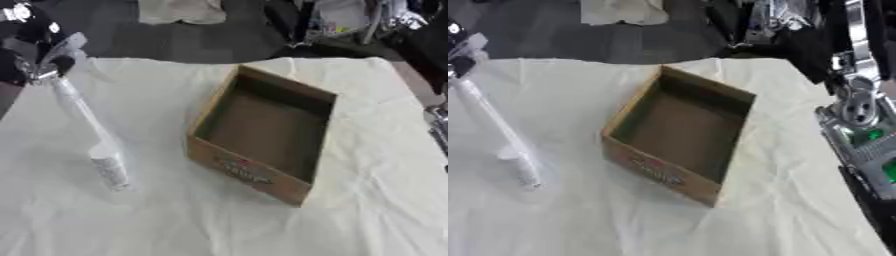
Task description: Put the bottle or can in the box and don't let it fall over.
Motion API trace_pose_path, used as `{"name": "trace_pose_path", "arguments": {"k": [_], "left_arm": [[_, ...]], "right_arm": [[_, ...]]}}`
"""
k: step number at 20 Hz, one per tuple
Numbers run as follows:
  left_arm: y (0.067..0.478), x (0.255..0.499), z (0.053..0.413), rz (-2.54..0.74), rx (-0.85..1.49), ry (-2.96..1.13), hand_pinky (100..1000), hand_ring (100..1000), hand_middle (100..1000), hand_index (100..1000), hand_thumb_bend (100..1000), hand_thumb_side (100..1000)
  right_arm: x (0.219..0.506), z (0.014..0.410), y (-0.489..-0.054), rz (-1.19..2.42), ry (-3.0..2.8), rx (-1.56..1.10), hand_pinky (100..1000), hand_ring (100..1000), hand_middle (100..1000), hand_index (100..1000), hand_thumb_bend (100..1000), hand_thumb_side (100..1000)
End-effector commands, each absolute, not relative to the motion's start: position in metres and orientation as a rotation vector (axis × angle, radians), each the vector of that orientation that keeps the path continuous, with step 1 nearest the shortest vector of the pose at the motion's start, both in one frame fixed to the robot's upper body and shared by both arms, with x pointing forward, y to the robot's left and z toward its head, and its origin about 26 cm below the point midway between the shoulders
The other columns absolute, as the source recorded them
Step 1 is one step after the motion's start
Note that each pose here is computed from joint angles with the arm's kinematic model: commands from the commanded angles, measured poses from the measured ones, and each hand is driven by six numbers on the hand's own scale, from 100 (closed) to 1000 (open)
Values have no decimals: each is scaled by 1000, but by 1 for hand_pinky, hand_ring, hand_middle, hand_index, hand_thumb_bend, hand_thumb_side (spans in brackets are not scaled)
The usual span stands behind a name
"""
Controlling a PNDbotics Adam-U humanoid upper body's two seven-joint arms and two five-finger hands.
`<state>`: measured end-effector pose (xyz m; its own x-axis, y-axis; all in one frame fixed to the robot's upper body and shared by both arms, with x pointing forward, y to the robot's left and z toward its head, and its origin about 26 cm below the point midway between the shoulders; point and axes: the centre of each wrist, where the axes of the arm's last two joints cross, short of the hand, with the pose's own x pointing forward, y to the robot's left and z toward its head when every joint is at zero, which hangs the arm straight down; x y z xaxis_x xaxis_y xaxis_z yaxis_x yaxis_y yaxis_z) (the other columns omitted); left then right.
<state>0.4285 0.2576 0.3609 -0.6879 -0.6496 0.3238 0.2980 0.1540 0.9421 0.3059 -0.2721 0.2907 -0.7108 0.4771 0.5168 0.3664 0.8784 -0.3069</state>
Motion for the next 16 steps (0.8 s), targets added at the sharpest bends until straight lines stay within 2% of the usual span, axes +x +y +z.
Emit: {"name": "trace_pose_path", "arguments": {"k": [1, 16], "left_arm": [[260, 423, 375, -1639, 388, -1723, 605, 376, 449, 506, 100, 267], [258, 419, 381, -1645, 428, -1743, 594, 362, 435, 489, 100, 236]], "right_arm": [[303, 299, -274, 240, -2464, -623, 912, 756, 726, 755, 100, 439], [303, 299, -274, 240, -2461, -621, 912, 756, 726, 755, 100, 457]]}}
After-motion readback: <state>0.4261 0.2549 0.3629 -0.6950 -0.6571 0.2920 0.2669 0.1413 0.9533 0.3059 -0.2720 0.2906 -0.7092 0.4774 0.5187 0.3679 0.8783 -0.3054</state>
